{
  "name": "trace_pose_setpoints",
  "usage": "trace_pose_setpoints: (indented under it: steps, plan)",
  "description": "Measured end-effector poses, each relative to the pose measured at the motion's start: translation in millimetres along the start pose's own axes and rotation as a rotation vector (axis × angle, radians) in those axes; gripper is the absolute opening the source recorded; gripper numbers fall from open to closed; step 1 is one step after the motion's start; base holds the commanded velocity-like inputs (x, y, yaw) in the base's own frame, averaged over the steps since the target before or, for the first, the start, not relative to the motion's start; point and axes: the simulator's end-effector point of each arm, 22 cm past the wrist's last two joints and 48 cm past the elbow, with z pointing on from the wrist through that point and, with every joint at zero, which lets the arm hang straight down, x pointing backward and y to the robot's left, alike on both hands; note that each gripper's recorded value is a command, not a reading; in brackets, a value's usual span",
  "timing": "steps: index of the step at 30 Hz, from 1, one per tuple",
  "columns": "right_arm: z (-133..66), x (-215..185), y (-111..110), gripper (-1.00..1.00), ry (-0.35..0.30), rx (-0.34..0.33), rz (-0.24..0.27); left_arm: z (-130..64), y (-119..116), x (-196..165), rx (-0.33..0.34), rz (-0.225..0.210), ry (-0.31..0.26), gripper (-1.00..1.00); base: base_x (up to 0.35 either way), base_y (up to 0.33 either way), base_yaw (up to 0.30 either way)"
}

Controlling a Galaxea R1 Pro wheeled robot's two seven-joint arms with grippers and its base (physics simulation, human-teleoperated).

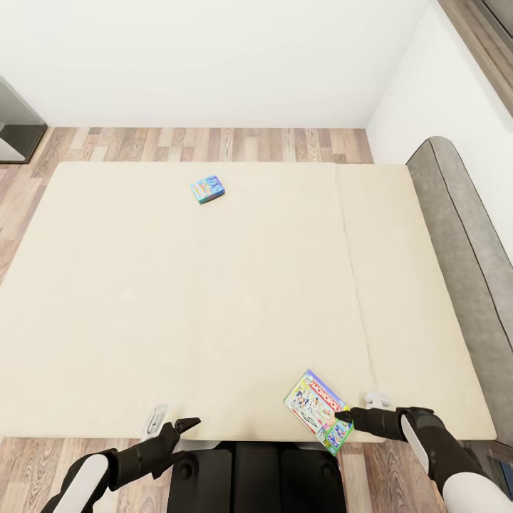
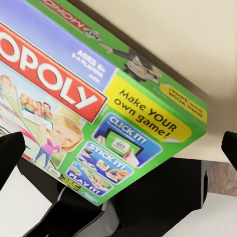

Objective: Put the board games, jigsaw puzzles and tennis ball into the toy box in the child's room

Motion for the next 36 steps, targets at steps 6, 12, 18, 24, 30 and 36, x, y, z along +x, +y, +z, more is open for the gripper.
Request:
trace_pose_setpoints:
  steps: [6,12,18,24,30,36]
  plan:
    - [0.9,-1,0,1.00,-0.011,0.000,-0.007,-0.1,0,0,0.000,0.000,0.000,1.00,0.000,0.000,0.000]
    - [1.6,-3,0,1.00,-0.020,-0.001,-0.013,0.0,0,0,0.000,0.000,0.000,1.00,0.000,0.000,0.000]
    - [1.9,-3,1,1.00,-0.024,-0.002,-0.015,-0.1,0,0,0.000,0.000,0.000,1.00,0.000,0.000,0.000]
    - [1.8,-5,1,1.00,-0.027,-0.002,-0.016,-0.1,0,0,-0.001,0.000,0.000,1.00,0.000,0.000,0.000]
    - [1.4,-8,2,1.00,-0.033,-0.004,-0.018,-0.2,0,0,-0.001,0.000,0.000,1.00,0.000,0.000,0.000]
    - [0.9,-13,3,1.00,-0.039,-0.005,-0.021,-0.1,0,0,-0.001,0.000,0.000,1.00,0.000,0.000,0.000]
